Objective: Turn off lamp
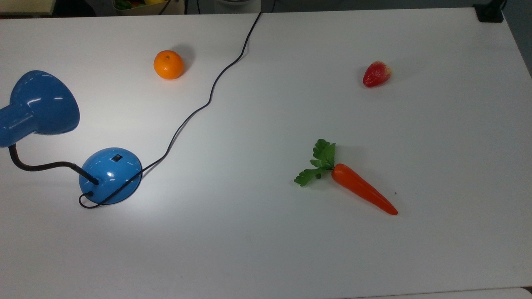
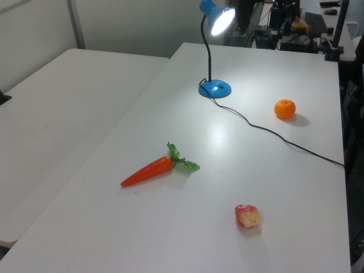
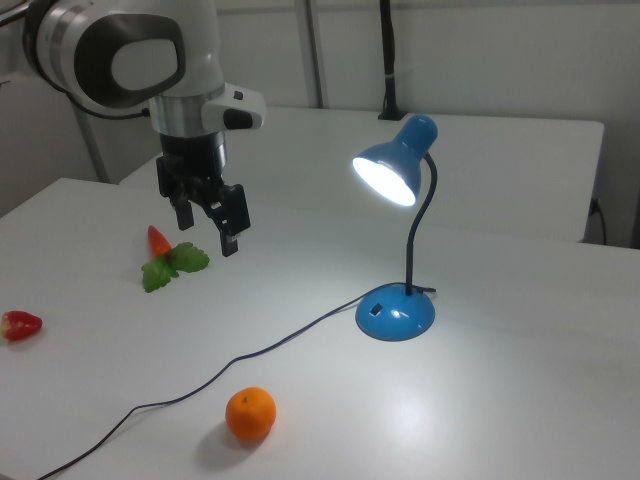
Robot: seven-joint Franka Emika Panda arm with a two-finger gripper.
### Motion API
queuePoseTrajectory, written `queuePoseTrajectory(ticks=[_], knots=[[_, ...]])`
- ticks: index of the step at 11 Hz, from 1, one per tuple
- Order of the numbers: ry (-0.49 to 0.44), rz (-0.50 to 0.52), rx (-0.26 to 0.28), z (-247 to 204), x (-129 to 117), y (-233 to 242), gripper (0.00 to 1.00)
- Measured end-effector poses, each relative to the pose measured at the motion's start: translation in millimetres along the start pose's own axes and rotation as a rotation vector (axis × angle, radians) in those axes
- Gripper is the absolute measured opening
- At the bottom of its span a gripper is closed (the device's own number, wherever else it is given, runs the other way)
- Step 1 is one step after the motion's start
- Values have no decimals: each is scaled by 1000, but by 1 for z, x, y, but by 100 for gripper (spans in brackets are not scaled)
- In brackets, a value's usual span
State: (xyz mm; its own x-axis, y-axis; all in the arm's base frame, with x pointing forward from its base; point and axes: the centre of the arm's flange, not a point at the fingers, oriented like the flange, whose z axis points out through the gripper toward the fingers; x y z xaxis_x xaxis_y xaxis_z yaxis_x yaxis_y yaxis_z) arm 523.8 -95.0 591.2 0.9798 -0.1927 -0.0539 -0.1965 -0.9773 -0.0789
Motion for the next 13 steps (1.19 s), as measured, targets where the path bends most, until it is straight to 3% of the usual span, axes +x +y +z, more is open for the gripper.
queuePoseTrajectory(ticks=[9, 13], knots=[[-7, 5, 2, -4, -1, 7, 96], [-15, 17, 2, -2, 0, 16, 41]])
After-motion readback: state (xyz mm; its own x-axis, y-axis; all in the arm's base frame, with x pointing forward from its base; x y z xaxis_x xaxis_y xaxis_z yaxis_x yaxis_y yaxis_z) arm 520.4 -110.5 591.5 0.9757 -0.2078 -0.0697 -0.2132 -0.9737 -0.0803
